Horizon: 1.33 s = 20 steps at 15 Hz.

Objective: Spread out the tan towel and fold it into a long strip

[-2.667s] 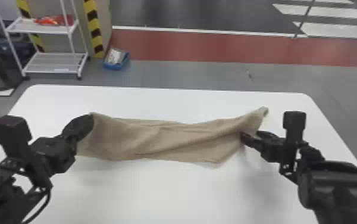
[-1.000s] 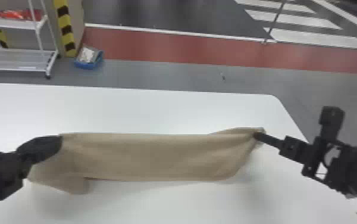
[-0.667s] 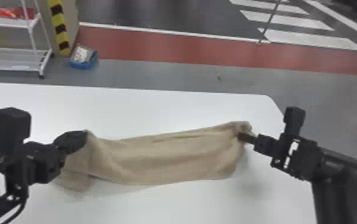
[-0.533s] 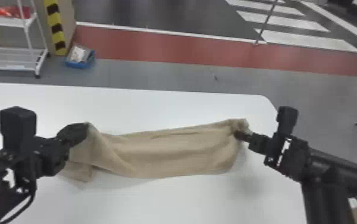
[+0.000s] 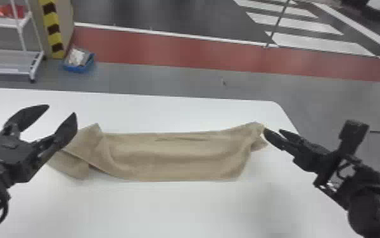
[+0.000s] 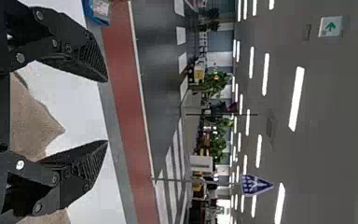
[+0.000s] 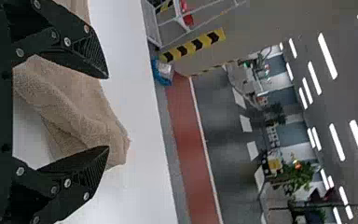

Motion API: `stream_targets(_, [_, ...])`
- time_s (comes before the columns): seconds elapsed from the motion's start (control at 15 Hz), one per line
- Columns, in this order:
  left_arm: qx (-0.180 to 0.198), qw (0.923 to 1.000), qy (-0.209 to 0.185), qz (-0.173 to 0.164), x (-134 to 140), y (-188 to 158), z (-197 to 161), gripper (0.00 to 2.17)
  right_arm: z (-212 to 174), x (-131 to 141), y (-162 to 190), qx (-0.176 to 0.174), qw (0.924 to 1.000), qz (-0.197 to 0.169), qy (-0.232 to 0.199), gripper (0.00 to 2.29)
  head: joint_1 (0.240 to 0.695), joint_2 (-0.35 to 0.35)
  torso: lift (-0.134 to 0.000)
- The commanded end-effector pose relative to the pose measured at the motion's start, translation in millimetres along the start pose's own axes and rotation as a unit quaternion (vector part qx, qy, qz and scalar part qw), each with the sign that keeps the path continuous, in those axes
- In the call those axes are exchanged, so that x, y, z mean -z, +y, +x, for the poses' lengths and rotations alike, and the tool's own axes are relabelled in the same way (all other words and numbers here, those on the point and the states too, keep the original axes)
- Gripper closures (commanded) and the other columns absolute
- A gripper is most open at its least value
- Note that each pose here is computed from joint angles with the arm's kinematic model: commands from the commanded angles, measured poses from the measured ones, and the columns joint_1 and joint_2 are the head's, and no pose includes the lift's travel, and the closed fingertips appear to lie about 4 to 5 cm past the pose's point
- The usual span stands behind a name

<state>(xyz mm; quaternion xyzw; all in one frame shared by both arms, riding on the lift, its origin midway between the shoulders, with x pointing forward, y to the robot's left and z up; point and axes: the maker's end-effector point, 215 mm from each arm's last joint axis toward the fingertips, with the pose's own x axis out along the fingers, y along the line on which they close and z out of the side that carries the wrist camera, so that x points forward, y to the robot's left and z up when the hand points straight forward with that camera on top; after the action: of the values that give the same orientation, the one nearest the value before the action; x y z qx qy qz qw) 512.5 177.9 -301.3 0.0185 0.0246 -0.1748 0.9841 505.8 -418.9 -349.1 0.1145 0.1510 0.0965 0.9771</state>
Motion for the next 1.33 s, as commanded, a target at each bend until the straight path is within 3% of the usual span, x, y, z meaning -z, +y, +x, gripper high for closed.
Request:
stream_targets(0.0, [-0.019, 0.9995, -0.026, 0.005, -17, 17, -25, 0.03, -26, -30, 26, -0.039, 0.9917, -0.109, -0.056, 0.1, 0.695, -0.261, -0.124])
stream_targets(0.13, [-0.023, 0.9995, -0.018, 0.012, -9, 23, -45, 0.03, -29, -14, 53, -0.083, 0.9841, -0.153, -0.036, 0.13, 0.695, -0.244, -0.124])
stream_targets(0.27, [-0.017, 0.9997, 0.007, 0.014, 10, 23, -60, 0.03, -28, 4, 54, -0.083, 0.9827, -0.164, -0.025, 0.15, 0.695, -0.199, -0.124])
stream_targets(0.53, [-0.017, 0.9995, 0.025, 0.001, 29, 25, -65, 0.04, -34, 19, 9, -0.049, 0.9885, -0.138, -0.038, 0.22, 0.695, -0.19, -0.124])
stream_targets(0.73, [-0.013, 0.9992, 0.038, 0.001, 50, 35, -42, 0.12, -55, 19, -20, -0.033, 0.993, -0.098, -0.057, 0.22, 0.695, -0.225, -0.124])
stream_targets(0.93, [0.017, 0.9982, 0.057, -0.006, 75, 44, -18, 0.27, -85, 17, -24, -0.027, 0.994, -0.079, -0.071, 0.22, 0.695, -0.256, -0.124])
stream_targets(1.27, [0.059, 0.9938, 0.094, -0.007, 114, 49, -9, 0.28, -124, 5, -19, -0.025, 0.9926, -0.071, -0.096, 0.22, 0.695, -0.282, -0.124])
